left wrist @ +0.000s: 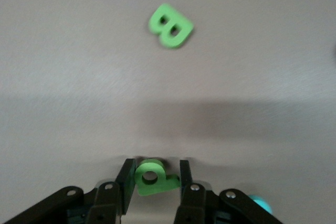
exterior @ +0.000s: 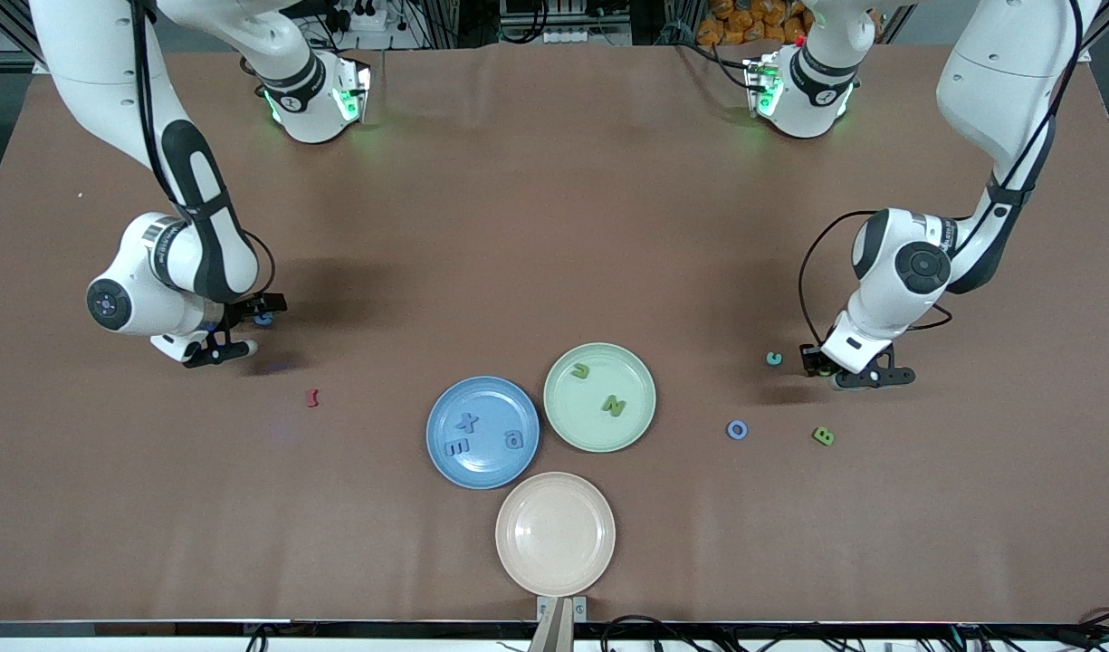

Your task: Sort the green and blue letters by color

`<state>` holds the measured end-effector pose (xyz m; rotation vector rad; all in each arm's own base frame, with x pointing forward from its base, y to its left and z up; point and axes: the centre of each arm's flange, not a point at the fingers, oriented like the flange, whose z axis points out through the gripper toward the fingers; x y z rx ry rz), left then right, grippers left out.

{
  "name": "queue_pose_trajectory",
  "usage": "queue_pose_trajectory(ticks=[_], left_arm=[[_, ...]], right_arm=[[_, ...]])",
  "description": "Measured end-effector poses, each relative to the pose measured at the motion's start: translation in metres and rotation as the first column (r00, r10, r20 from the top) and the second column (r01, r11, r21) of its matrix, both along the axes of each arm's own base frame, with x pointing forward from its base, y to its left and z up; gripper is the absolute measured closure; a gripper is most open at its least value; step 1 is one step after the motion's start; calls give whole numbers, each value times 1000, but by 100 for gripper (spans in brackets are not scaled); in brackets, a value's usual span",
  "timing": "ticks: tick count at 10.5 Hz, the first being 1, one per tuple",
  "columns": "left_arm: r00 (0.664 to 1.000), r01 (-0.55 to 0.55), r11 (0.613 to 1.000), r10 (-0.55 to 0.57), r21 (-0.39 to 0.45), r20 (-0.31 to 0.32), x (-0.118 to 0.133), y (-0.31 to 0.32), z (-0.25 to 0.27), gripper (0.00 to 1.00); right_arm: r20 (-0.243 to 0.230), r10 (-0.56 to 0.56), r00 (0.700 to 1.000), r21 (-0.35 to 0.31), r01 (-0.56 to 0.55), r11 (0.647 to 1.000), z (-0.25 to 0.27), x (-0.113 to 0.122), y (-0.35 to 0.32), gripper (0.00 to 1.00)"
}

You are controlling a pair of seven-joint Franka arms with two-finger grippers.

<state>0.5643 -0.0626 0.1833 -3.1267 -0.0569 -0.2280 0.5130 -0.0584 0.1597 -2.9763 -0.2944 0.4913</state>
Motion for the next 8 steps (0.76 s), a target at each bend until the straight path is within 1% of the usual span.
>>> queue_pose_trajectory(ticks=[2,4,5,7,8], left_arm=[[998,42,999,-41,-22,47,13,-28,21,62],[992,90,995,-85,-48,98,24,-62,45,62],[987,113,992,-105,-62,119,28,-80,55,62],[977,157,985,-143,-77,157,33,-111,72,62],[971,183,980,-166,-84,173,36,-131,78,62]], right_arm=[[0,4,1000,-2,-4,1000,0,1,3,0],[1,1,1000,-3,-1,1000,0,1,2,4],[3,-1,1000,-5,1,1000,1,2,1,15],[4,-3,1000,-6,3,1000,1,2,0,47],[0,1,1000,0,-1,1000,2,3,3,59]])
